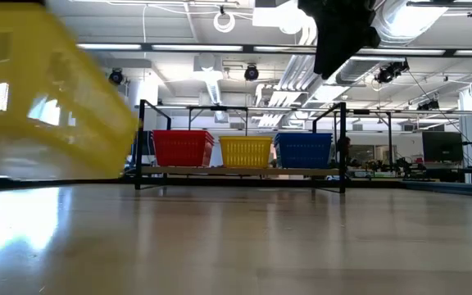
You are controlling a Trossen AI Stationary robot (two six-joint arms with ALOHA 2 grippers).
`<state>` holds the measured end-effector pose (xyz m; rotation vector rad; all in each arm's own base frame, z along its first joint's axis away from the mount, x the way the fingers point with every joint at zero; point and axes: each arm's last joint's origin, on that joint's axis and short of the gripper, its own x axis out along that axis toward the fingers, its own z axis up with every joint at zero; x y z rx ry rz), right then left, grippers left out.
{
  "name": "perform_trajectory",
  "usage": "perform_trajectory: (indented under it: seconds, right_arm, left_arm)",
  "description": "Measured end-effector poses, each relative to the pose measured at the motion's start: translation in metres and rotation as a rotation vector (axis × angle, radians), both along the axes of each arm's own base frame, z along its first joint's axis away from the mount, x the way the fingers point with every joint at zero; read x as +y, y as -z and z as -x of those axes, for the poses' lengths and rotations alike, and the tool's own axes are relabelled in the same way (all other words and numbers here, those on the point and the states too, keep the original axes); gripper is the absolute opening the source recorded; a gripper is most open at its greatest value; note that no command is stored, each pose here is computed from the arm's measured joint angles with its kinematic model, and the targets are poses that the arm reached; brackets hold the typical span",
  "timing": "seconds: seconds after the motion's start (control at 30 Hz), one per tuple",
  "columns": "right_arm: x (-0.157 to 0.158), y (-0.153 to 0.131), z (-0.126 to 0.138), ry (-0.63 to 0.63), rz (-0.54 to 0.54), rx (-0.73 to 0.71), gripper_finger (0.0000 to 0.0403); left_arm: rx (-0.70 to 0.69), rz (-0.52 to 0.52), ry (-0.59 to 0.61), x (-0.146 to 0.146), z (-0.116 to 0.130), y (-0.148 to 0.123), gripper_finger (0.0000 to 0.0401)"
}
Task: Stack baskets on shelf by color
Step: Stack the yellow bin on top of the yellow bin
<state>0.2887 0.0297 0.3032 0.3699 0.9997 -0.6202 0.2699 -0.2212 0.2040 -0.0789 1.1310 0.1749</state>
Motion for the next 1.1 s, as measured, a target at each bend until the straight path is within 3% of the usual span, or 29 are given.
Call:
perform_trajectory:
  seconds: [0.27, 0.53, 0.9, 1.1]
  right_arm:
    - [-0.023, -0.006, 0.005, 0.043, 0.029, 0.007, 0.0103]
    - [-0.052, -0.006, 0.008, 0.16, 0.08, 0.025, 0.0103]
    - [-0.097, -0.011, 0.019, 0.29, 0.114, 0.028, 0.0103]
    - [-0.114, -0.014, 0.025, 0.353, 0.115, 0.022, 0.0103]
  left_arm:
    - [-0.043, -0.076, 0.023, 0.059, -0.024, -0.031, 0.0]
    - [-0.069, -0.161, -0.005, 0.139, -0.043, -0.057, 0.0]
    - [-0.086, -0.236, 0.0, 0.24, -0.046, -0.08, 0.0]
    - [-0.164, -0.251, 0.009, 0.285, -0.048, -0.086, 0.0]
